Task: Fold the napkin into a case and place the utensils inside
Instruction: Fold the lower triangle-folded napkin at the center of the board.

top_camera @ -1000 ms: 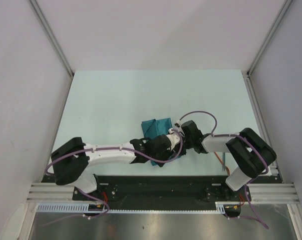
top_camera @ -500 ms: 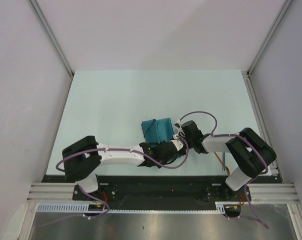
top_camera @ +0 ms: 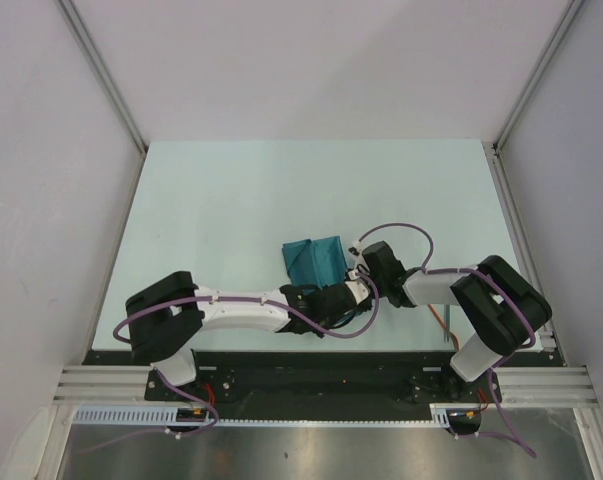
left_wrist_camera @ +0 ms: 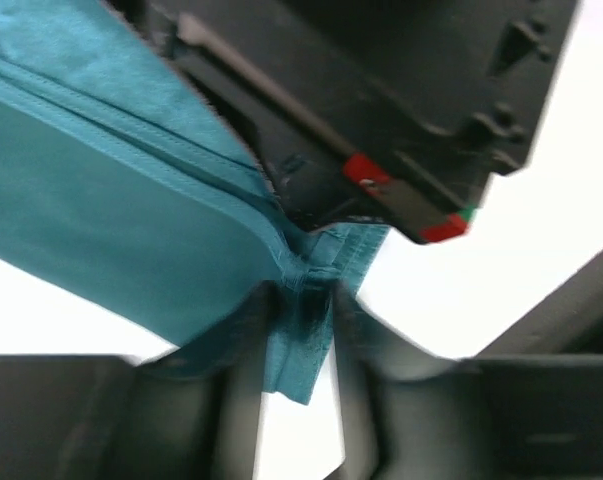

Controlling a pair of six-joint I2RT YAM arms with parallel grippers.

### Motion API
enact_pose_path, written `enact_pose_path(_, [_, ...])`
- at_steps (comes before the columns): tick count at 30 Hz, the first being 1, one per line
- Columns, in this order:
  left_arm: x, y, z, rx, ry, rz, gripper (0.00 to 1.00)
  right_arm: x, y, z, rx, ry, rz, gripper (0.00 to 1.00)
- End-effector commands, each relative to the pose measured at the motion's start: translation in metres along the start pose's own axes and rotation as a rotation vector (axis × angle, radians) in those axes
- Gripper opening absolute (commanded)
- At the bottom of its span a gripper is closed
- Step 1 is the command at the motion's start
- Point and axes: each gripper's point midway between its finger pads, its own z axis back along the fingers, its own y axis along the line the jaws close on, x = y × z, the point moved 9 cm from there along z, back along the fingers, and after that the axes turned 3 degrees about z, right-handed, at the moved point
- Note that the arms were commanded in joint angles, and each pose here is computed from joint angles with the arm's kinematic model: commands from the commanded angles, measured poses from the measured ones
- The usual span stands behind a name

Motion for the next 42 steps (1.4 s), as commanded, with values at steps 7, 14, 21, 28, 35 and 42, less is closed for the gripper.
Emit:
enact_pose_path(7, [0.015,-0.006,0.014,-0.067,-0.067,0.039,0.29,-0.002,0.001,0.0,0.021,0.004,0.009,0.0])
enact_pose_path(14, [0.017,-0.005,0.017,-0.062,-0.082,0.053,0.21,-0.004,0.001,-0.001,0.01,0.009,0.015,0.0])
enact_pose_path(21, [0.022,-0.005,0.019,-0.061,-0.097,0.077,0.14,-0.005,0.002,-0.003,0.01,0.016,0.016,0.0])
enact_pose_path(28, [0.021,-0.009,0.007,-0.051,-0.075,0.079,0.12,-0.005,0.007,-0.001,0.016,0.01,0.022,0.0])
enact_pose_path(35, [0.017,-0.014,-0.01,-0.074,-0.056,0.095,0.14,0.001,0.011,0.006,0.014,-0.012,0.023,0.0])
enact_pose_path(42, [0.01,-0.012,-0.01,-0.076,-0.037,0.111,0.29,0.002,0.01,0.006,0.008,-0.008,0.025,0.0])
